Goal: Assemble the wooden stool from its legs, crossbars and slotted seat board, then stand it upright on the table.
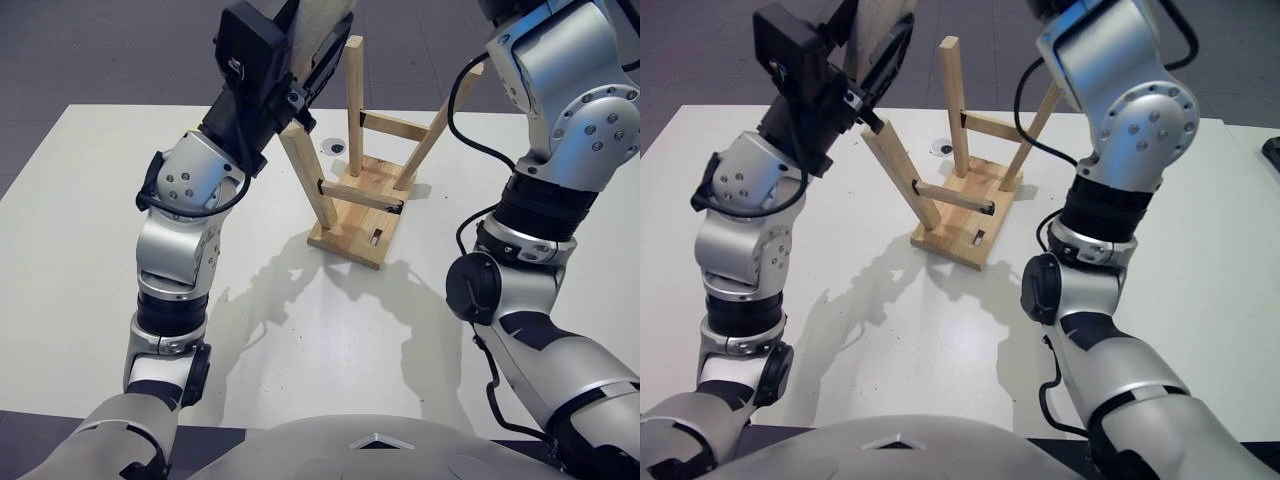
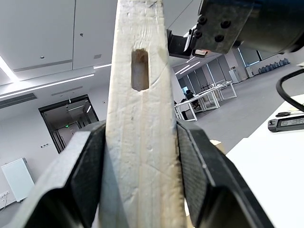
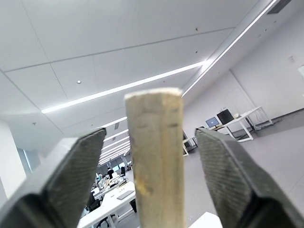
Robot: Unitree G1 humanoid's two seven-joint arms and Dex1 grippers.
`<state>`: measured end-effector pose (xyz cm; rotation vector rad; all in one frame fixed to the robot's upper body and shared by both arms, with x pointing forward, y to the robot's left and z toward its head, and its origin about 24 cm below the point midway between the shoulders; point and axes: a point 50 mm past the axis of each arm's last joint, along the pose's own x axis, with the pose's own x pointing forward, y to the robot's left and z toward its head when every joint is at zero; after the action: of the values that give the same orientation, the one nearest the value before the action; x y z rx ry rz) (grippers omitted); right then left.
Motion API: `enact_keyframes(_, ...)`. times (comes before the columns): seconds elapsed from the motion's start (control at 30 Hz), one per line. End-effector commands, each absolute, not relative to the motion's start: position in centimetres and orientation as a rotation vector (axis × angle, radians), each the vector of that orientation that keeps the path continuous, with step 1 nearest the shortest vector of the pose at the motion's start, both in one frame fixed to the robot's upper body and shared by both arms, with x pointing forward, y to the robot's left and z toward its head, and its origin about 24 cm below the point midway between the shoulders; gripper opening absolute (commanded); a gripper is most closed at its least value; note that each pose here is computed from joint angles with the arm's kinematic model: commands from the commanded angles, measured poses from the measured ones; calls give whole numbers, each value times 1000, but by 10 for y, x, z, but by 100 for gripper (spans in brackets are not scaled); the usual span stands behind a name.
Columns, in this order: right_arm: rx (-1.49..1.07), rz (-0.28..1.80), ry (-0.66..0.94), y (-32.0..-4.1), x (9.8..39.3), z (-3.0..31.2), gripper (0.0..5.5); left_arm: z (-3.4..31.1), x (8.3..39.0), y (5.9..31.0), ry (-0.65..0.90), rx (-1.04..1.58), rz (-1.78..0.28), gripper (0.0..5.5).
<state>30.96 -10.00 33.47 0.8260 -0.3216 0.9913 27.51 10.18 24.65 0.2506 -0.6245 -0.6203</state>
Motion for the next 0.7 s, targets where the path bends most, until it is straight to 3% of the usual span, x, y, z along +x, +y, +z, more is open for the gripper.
enact_keyframes(0.03,814,1001,-283,-96,309,332,282,245,275,100,-621,272,-630,205)
enact_keyframes(0.37,799,983,-259,-103,310,326,115,241,275,101,-605,279,-627,205)
enact_keyframes(0.67,797,983,-241,-104,305,319,105,238,277,101,-593,285,-619,205)
enact_keyframes(0.7,792,969,-244,-105,305,316,105,238,277,100,-586,287,-621,244)
